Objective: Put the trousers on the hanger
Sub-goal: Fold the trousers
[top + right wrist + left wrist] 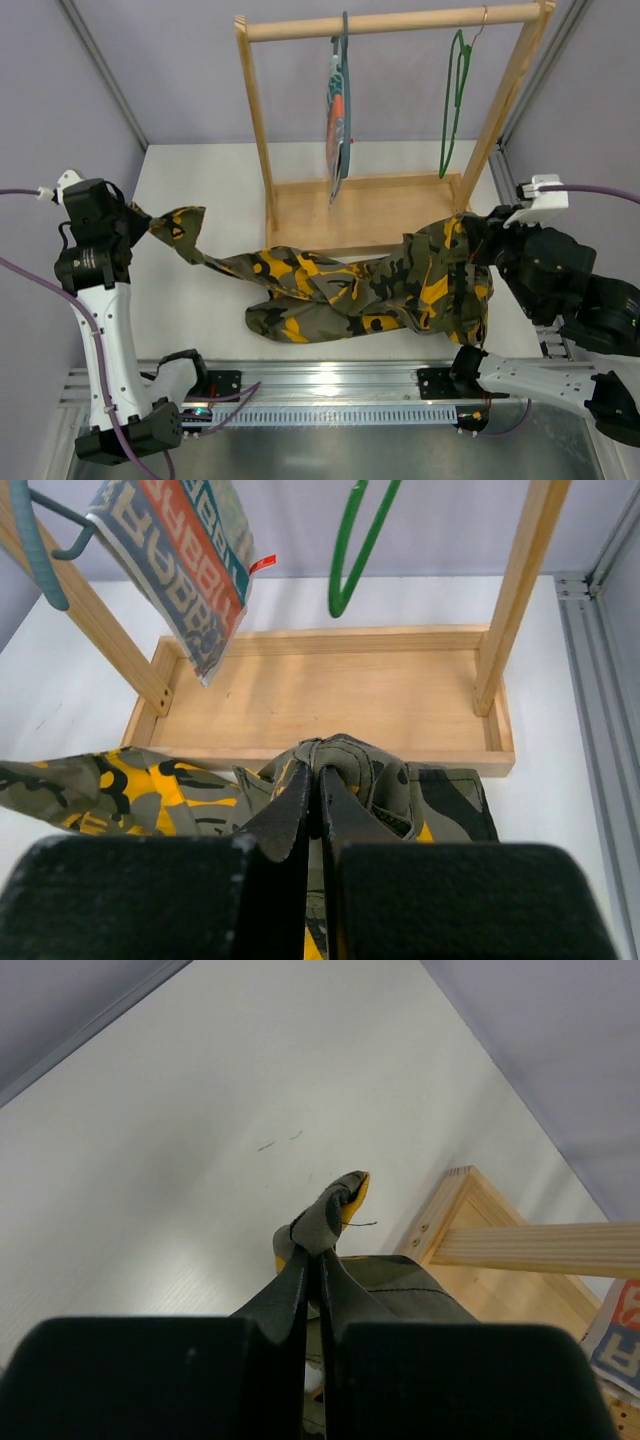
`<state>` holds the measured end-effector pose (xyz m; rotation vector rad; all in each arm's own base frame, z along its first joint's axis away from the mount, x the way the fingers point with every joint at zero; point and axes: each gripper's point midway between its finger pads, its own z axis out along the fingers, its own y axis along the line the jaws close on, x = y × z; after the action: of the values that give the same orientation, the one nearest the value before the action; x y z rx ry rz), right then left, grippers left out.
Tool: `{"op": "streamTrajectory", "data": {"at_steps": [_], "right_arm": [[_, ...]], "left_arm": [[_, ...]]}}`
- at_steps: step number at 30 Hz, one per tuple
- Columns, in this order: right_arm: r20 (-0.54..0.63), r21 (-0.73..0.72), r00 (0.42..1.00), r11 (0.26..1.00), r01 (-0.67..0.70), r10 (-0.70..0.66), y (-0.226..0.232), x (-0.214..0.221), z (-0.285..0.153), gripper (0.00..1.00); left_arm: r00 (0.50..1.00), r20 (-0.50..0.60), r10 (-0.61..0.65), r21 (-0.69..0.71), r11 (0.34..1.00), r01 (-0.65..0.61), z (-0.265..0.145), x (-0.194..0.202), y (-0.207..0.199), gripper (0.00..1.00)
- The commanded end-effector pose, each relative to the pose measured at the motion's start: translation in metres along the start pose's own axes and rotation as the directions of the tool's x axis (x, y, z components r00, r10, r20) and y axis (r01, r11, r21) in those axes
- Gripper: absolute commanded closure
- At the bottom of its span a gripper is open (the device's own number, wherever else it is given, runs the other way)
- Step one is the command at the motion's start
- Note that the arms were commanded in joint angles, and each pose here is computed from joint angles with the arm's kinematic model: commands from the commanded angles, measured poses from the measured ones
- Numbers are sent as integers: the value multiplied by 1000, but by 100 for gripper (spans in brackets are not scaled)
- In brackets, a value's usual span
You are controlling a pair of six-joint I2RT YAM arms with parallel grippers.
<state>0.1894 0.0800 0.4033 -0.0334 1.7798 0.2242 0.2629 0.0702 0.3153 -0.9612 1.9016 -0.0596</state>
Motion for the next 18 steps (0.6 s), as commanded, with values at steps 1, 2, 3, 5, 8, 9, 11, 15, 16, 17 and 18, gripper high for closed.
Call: {"op": "streamTrajectory", "data": {"at_steps": [1, 2, 3, 5, 8, 9, 11, 15, 16, 17, 18], "right_arm": [[104, 54, 994, 997, -46, 40, -14, -28, -5, 96], [83, 82, 996, 996, -16, 10, -13, -16, 3, 96], [71, 111, 997, 994, -21, 13, -14, -10, 7, 96], [49, 224, 999, 974, -20, 9, -22, 2, 16, 96], [23, 314, 999, 949, -35, 29, -31, 17, 25, 96], [11, 313, 999, 949, -38, 36, -27, 22, 30, 96], [-39, 303, 998, 952, -42, 56, -25, 37, 41, 96], [-105, 255, 989, 964, -78, 108, -20, 57, 59, 96], [-99, 237, 988, 967, -89, 116, -20, 56, 58, 96], [-95, 231, 988, 968, -98, 122, -20, 54, 58, 96], [-86, 233, 988, 967, -104, 127, -21, 52, 57, 96]], "left_arm": [[997, 79, -3, 26, 1000, 1, 0, -23, -9, 100], [996, 91, -6, -5, 1000, 7, 3, -25, -4, 100], [996, 92, -10, -28, 1000, 12, 7, -25, 0, 100], [997, 78, -14, -69, 997, 19, 18, -24, 6, 100], [997, 70, -38, -85, 995, 43, 28, -25, 10, 100], [996, 72, -44, -86, 995, 50, 29, -26, 12, 100], [996, 78, -40, -85, 995, 47, 30, -26, 13, 100], [992, 120, -38, -132, 990, 54, 31, -34, 24, 100], [992, 117, -37, -145, 988, 54, 32, -34, 27, 100], [993, 113, -39, -150, 987, 56, 33, -35, 29, 100], [994, 102, -46, -166, 984, 63, 38, -35, 34, 100]]}}
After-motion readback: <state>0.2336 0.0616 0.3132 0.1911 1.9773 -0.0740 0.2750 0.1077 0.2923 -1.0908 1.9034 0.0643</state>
